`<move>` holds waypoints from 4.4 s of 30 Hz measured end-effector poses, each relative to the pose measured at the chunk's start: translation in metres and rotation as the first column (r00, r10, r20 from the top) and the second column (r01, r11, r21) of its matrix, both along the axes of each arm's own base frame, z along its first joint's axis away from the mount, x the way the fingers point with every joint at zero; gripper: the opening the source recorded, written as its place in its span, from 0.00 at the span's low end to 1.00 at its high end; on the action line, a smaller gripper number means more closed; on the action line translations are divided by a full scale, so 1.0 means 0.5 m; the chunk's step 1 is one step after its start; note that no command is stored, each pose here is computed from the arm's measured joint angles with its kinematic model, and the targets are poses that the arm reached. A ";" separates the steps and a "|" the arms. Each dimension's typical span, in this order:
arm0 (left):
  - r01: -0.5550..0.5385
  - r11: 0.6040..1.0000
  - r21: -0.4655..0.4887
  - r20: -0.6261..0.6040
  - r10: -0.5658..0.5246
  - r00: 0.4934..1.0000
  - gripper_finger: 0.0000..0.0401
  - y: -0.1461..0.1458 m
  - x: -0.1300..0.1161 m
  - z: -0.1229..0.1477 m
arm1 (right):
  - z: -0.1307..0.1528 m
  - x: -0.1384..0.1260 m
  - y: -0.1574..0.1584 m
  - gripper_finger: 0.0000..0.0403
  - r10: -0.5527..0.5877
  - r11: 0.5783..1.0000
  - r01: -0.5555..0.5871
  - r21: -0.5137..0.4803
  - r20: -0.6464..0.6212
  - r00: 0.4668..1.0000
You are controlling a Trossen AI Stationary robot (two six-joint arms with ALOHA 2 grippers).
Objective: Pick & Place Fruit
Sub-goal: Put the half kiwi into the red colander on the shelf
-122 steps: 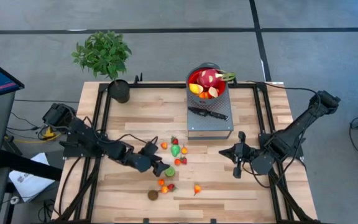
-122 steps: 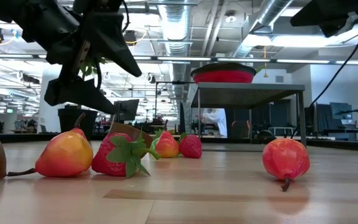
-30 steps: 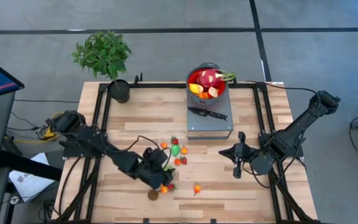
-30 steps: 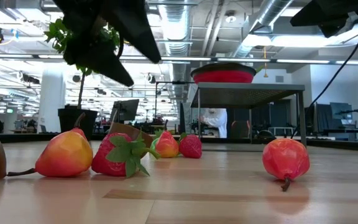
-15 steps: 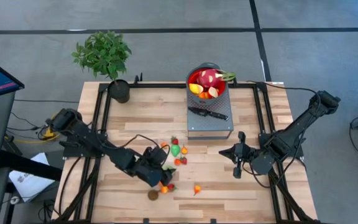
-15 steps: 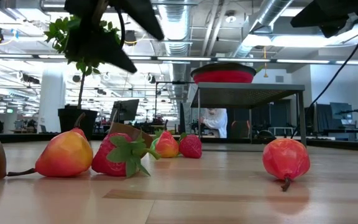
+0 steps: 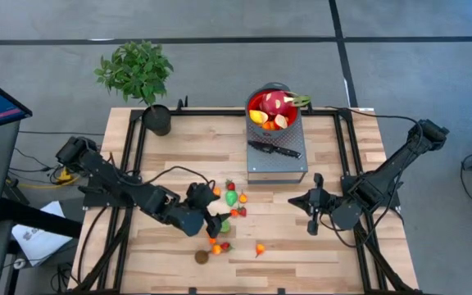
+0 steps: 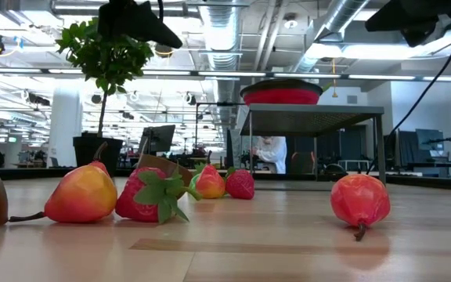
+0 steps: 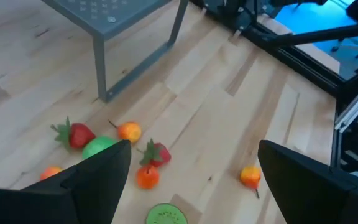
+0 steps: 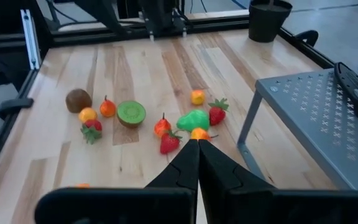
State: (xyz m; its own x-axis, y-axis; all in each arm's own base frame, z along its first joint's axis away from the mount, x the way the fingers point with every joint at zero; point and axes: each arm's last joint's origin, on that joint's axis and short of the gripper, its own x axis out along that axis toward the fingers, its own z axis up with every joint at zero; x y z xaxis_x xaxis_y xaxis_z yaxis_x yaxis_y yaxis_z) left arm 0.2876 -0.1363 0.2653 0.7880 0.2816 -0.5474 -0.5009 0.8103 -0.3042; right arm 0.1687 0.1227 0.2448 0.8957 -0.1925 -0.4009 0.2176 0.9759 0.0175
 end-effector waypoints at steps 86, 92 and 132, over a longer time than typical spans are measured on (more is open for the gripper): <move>0.153 0.869 -0.470 0.339 0.018 0.941 0.75 -0.072 -0.017 -0.053 | 0.003 0.002 0.003 0.00 0.036 0.999 -0.036 -0.003 0.003 0.999; 0.141 0.901 -0.411 0.301 -0.011 0.953 0.75 -0.081 0.016 -0.079 | 0.002 0.001 0.003 0.00 0.036 0.999 -0.036 -0.006 -0.001 0.999; -0.042 0.925 -0.378 -0.138 -0.012 0.990 0.75 -0.004 -0.027 -0.209 | 0.000 0.001 0.001 0.00 0.033 0.999 -0.033 -0.019 -0.015 0.999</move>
State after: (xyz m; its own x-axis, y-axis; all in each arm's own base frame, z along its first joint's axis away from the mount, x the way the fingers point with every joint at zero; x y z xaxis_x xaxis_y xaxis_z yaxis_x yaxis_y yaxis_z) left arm 0.2742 -0.1382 0.1607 0.6963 0.0430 -0.7165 -0.5703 0.6392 -0.5159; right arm 0.1691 0.1230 0.2447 0.8958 -0.1710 -0.4103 0.1856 0.9826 -0.0042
